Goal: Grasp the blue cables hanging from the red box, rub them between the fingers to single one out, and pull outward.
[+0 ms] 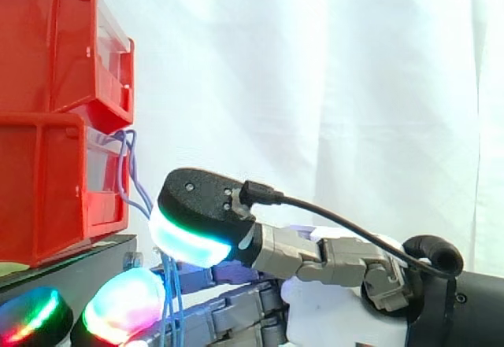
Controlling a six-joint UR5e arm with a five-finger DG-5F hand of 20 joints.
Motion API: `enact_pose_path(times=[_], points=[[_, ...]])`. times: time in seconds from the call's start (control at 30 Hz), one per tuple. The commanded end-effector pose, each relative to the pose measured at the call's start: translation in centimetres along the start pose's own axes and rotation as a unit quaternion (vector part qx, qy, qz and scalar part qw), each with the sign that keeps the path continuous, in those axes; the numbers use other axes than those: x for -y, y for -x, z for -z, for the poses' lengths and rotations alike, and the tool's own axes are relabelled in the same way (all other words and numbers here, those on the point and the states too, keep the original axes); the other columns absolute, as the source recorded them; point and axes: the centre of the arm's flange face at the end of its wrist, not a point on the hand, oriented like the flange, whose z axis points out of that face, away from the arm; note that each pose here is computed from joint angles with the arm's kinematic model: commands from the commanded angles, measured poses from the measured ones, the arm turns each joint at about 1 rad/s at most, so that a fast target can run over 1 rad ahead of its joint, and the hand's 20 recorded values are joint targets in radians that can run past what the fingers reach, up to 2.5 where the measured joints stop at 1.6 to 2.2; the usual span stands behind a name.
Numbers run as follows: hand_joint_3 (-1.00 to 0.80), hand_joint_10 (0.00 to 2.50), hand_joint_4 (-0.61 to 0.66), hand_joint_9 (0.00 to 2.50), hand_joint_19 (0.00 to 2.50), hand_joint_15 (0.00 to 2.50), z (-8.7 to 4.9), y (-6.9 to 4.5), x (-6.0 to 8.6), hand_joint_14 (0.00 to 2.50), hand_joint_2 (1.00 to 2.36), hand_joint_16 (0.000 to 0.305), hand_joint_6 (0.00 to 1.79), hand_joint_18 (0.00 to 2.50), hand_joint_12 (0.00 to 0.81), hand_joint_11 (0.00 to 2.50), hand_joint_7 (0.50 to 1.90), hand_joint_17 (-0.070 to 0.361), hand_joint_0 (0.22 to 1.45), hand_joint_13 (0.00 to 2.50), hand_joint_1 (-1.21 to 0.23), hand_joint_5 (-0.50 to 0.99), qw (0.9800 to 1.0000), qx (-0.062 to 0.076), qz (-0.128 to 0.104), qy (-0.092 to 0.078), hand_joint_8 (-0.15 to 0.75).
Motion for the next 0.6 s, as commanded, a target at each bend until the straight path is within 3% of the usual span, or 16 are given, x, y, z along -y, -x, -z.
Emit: enact_pose_path(times=[0.0,0.57], points=[[-0.31,0.02,0.24,0.9,0.16,0.34,0.2,-0.1,-0.1,0.01,1.01,0.038,0.51,0.48,0.362,0.53,1.25,0.086,0.58,0.68,-0.67,-0.09,0.9999,-0.009,0.008,-0.006,0.35],[-0.36,0.01,0.24,0.91,0.16,0.35,0.1,0.4,-1.3,0.01,1.01,0.039,0.57,0.5,0.365,0.55,1.15,0.087,0.57,0.69,-0.67,-0.1,0.9998,-0.014,0.014,-0.008,0.353]])
